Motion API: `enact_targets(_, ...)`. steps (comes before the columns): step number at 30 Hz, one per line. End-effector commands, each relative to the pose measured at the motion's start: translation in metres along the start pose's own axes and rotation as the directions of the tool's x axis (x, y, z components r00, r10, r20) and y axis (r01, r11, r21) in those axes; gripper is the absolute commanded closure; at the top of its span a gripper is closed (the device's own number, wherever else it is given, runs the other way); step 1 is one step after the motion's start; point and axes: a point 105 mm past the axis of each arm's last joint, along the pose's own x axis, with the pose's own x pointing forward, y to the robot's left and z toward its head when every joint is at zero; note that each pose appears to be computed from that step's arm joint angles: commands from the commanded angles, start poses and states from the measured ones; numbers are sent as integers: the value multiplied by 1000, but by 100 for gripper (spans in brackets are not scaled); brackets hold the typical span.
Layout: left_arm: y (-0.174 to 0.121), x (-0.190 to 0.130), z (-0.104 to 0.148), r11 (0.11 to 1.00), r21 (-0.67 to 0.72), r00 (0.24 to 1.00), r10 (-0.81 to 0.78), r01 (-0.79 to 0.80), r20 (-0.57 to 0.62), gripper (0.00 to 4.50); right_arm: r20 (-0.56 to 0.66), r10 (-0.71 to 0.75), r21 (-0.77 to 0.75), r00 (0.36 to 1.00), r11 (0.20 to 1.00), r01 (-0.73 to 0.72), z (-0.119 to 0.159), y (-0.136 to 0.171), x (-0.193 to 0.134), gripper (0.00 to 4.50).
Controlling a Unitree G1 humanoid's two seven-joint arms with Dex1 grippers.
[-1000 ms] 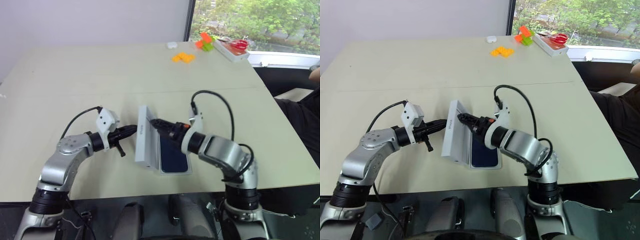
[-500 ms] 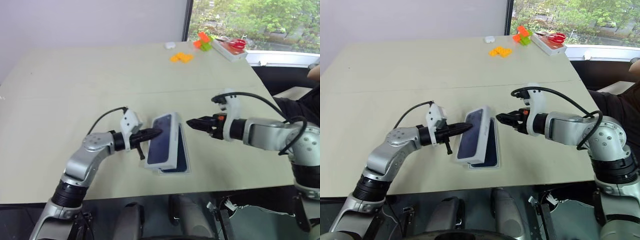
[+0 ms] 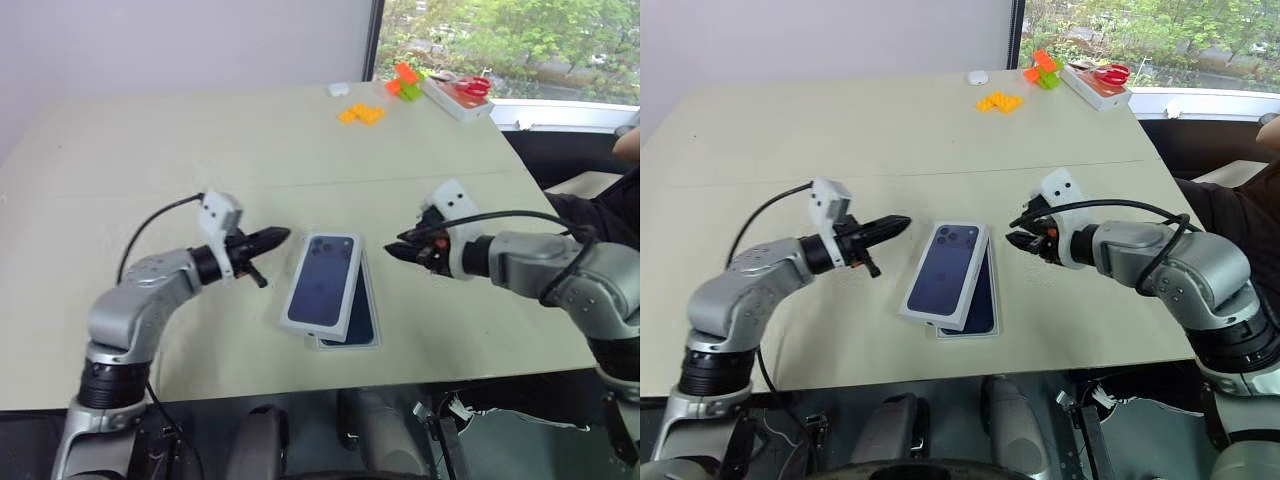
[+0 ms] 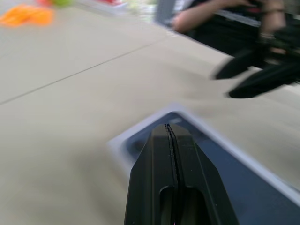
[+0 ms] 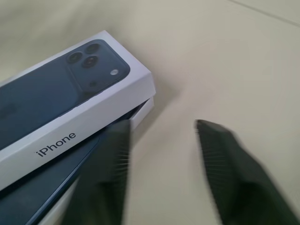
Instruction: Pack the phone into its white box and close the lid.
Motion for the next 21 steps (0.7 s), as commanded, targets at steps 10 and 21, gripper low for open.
enact_targets(10,-28,7,-51,987,109,963,-82,114,-257,450,-68,60,-194,996,978,-72,-9,26,17,446)
enact_targets(21,-62,11,-49,957,76,938,-253,278,-238,450,-68,91,-188,994,977,-102,-9,35,19,446)
